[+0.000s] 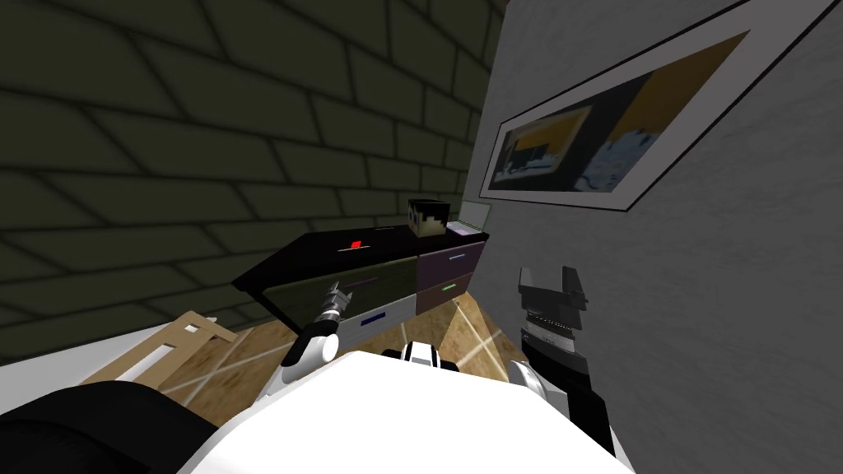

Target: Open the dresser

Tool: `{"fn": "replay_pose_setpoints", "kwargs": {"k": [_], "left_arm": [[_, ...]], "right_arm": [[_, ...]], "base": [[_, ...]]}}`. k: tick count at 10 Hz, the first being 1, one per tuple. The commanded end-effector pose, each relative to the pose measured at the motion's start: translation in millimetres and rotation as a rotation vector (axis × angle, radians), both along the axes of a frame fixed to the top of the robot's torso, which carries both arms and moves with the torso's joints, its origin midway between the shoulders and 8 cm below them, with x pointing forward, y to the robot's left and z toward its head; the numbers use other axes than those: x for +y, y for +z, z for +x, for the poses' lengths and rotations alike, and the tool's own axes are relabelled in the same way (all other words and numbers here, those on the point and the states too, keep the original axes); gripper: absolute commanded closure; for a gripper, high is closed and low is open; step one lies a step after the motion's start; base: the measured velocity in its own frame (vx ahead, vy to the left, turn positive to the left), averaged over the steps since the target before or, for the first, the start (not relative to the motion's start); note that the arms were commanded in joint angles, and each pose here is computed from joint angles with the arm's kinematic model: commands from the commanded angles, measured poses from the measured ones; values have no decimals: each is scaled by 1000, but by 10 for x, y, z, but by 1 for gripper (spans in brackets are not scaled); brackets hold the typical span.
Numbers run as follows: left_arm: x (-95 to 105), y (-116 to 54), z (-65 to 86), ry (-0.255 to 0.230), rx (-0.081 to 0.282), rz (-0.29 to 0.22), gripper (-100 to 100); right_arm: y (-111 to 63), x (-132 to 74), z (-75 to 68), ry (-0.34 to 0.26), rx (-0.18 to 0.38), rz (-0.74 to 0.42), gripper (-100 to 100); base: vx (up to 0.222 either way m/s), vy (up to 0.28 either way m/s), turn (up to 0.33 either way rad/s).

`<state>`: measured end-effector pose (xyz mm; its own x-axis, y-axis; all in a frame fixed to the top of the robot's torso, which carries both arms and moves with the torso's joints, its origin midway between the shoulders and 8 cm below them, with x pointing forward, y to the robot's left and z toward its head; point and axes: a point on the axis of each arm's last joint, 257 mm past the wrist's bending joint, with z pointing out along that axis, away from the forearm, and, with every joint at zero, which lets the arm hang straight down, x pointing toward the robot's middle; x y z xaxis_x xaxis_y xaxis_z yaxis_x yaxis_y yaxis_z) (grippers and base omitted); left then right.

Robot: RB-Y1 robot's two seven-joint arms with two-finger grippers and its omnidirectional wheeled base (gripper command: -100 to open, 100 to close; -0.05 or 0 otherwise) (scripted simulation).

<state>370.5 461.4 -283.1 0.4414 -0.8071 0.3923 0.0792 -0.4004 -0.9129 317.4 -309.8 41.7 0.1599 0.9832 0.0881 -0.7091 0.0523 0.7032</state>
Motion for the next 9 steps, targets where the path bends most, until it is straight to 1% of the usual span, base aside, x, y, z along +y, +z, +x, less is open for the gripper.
{"fn": "replay_pose_setpoints", "kwargs": {"k": [1,2,3,4,7,8,9], "left_arm": [[14,5,7,2,1,-3,-100],[4,3,3,2,0,-2,-100],[5,4,4,2,0,-2,100],[-7,21,-18,0,-1,-2,100],[-23,79,-55,-3,-7,0,100],[-59,-29,-57,-7,15,-14,100],[-78,-29,-89,-7,15,-15,100]], "right_arm": [[0,0,0,0,0,0,0],[0,0,0,0,0,0,0],[0,0,0,0,0,0,0],[0,0,0,0,0,0,0],[1,1,1,0,0,0,0],[1,1,1,0,0,0,0],[0,0,0,0,0,0,0]], "base": [[89,43,-13],[56,29,-7],[6,3,-3],[-89,-72,-25],[-183,-98,9],[-72,-60,-5],[-104,-55,0]]}}
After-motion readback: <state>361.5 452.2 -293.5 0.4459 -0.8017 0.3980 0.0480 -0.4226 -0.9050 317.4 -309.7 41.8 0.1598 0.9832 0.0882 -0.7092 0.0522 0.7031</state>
